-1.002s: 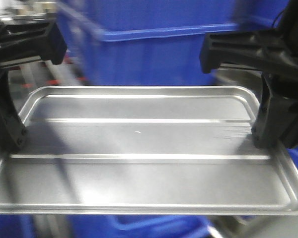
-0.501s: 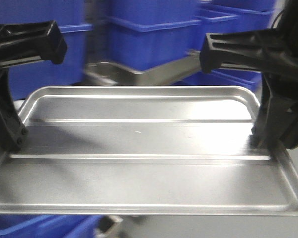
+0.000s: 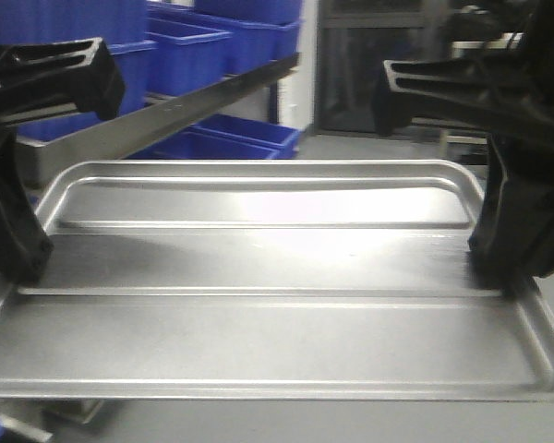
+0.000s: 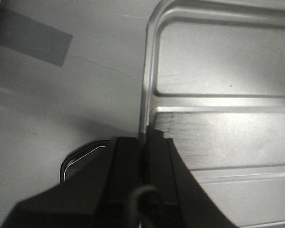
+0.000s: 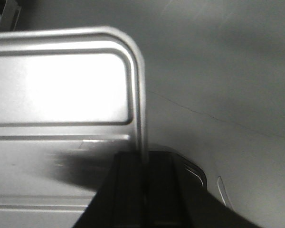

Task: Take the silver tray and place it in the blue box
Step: 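Hold the tray level with both grippers while the base turns away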

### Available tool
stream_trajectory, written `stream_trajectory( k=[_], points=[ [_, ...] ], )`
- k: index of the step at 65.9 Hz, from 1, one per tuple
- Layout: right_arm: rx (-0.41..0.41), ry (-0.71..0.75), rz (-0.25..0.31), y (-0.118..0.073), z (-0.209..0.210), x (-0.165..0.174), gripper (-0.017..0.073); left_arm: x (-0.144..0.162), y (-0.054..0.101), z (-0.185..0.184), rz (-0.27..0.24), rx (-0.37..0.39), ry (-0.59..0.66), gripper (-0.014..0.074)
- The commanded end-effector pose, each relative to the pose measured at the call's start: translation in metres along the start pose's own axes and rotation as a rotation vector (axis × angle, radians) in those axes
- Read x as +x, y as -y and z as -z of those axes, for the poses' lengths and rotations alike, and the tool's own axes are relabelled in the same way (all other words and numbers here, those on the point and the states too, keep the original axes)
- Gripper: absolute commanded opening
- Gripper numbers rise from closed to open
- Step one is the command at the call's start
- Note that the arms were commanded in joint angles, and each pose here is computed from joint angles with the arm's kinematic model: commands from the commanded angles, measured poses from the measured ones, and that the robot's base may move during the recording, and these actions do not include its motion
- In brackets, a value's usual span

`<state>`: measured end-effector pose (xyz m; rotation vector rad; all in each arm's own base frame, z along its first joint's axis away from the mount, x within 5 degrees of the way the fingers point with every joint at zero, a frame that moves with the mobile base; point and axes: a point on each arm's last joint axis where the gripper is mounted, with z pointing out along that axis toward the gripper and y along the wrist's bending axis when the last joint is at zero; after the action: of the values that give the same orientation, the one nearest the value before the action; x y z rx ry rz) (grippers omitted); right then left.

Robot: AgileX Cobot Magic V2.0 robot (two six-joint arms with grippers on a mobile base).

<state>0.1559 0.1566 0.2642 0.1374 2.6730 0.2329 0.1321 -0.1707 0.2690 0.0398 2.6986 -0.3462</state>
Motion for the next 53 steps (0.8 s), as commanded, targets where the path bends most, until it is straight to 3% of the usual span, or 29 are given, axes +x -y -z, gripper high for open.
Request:
stream_trajectory(
  k=[1, 53],
  points=[
    [0.014, 0.056, 0.014, 0.0037, 0.0117, -0.0083, 0.0054, -0.0050, -0.0004, 0.0111, -0.006, 0.004, 0.040, -0.0098],
    [0.014, 0.056, 0.014, 0.0037, 0.0117, -0.0083, 0.0054, -0.0048, -0.0003, 0.0111, -0.004, 0.005, 0.037, -0.0098]
  ],
)
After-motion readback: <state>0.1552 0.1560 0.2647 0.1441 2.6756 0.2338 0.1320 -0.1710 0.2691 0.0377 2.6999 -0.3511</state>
